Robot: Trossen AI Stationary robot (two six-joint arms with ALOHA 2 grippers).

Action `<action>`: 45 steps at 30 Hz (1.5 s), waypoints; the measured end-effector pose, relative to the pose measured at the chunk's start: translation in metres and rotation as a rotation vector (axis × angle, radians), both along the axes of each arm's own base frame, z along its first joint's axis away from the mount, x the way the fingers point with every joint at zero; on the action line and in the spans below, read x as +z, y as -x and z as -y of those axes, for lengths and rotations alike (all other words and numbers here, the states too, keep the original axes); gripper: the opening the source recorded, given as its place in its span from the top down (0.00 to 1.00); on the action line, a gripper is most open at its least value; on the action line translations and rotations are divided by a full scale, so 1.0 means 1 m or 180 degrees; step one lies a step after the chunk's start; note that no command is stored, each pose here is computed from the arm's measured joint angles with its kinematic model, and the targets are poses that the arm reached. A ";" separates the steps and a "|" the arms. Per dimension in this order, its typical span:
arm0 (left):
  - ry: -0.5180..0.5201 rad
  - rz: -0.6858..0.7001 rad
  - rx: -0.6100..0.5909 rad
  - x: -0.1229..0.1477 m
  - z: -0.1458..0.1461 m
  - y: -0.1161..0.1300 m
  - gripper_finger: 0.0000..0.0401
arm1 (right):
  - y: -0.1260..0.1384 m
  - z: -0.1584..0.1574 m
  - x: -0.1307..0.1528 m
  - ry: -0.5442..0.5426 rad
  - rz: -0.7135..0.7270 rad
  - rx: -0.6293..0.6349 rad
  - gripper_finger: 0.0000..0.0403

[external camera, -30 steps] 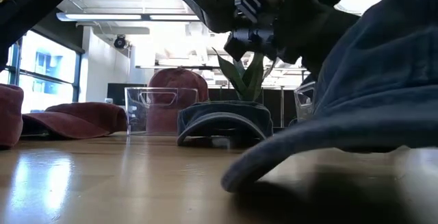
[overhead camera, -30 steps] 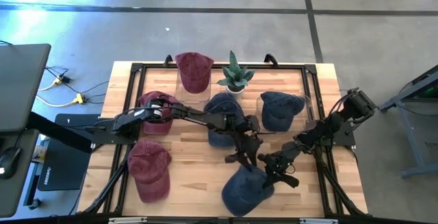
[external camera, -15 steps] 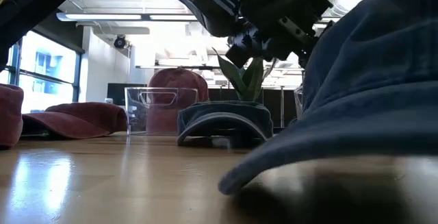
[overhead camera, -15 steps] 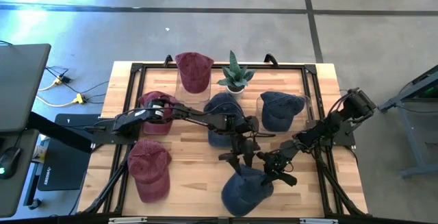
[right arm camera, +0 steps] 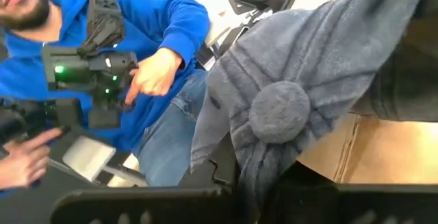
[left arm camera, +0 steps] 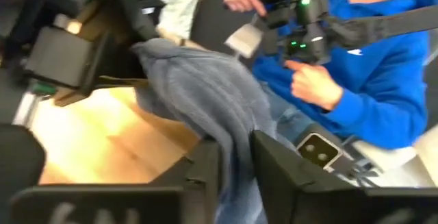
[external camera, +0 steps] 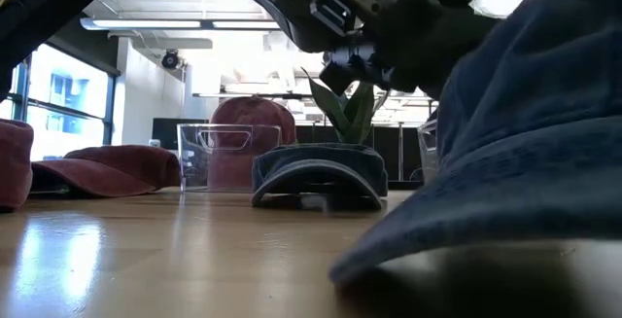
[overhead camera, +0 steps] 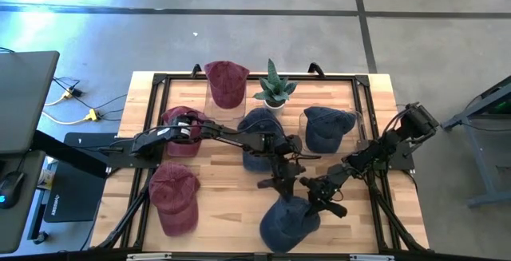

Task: Pick & Place hat
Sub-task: Put the bottom blue cap into the right transparent bin

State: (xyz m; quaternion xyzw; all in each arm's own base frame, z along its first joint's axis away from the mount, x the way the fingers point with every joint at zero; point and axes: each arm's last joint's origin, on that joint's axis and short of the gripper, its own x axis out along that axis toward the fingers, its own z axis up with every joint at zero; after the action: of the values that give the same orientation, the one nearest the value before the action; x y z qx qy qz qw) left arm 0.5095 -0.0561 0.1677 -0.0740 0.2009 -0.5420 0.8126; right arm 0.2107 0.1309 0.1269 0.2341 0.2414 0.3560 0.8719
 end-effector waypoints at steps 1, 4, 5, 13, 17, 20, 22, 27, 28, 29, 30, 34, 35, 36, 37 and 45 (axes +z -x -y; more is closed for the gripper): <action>-0.0022 -0.0001 0.0035 0.000 0.000 0.000 0.86 | 0.000 0.000 0.000 -0.0035 -0.0041 -0.0030 0.93; -0.0085 0.0059 0.0085 -0.001 -0.001 -0.001 0.97 | 0.000 0.001 0.000 -0.0123 -0.0169 -0.0141 0.87; -0.0089 0.0068 0.0082 -0.001 -0.001 -0.001 0.98 | -0.001 0.001 -0.001 -0.0160 -0.0233 -0.0178 0.83; -0.0096 0.0002 0.0142 -0.002 -0.011 -0.001 0.99 | 0.009 -0.014 0.001 -0.0366 -0.0375 0.0005 0.56; -0.0056 -0.0098 0.0182 -0.004 -0.027 0.000 1.00 | 0.017 -0.027 0.008 -0.0352 -0.0005 0.0119 0.52; 0.0089 -0.0105 0.0014 -0.002 -0.031 0.001 1.00 | 0.022 -0.034 0.010 -0.0320 0.0102 0.0118 0.53; 0.0172 -0.0101 -0.0118 -0.002 -0.029 0.002 1.00 | 0.024 -0.035 0.008 -0.0296 0.0094 0.0079 0.54; 0.0240 -0.0042 -0.0274 -0.001 -0.025 0.003 1.00 | 0.027 -0.023 -0.002 -0.0213 -0.0050 -0.0217 0.57; 0.0244 -0.0039 -0.0280 0.000 -0.025 0.003 1.00 | 0.026 -0.020 -0.003 -0.0194 -0.0058 -0.0295 0.57; 0.0251 -0.0037 -0.0290 0.000 -0.025 0.003 1.00 | 0.024 -0.017 -0.003 -0.0185 -0.0046 -0.0373 0.57; 0.0265 -0.0037 -0.0310 0.000 -0.025 0.004 1.00 | 0.023 -0.015 -0.003 -0.0196 -0.0014 -0.0446 0.57; 0.0276 -0.0037 -0.0323 0.000 -0.025 0.004 1.00 | 0.017 -0.007 0.001 -0.0288 0.0106 -0.0571 0.53; 0.0270 -0.0038 -0.0314 0.000 -0.025 0.004 1.00 | 0.016 -0.005 0.002 -0.0302 0.0126 -0.0622 0.52; 0.0269 -0.0038 -0.0313 0.000 -0.025 0.004 1.00 | 0.014 -0.004 0.002 -0.0309 0.0121 -0.0698 0.51; 0.0270 -0.0042 -0.0311 0.000 -0.025 0.004 1.00 | 0.013 -0.002 0.002 -0.0326 0.0097 -0.0789 0.50; 0.0302 -0.0050 -0.0270 0.003 -0.026 0.002 0.90 | 0.007 0.004 0.005 -0.0627 -0.0041 -0.1241 0.51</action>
State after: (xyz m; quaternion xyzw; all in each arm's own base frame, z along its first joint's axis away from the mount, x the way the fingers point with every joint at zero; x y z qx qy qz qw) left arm 0.5080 -0.0304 0.1705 -0.1081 0.1843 -0.5842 0.7830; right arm 0.2040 0.1265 0.1318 0.3627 0.1611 0.2011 0.8956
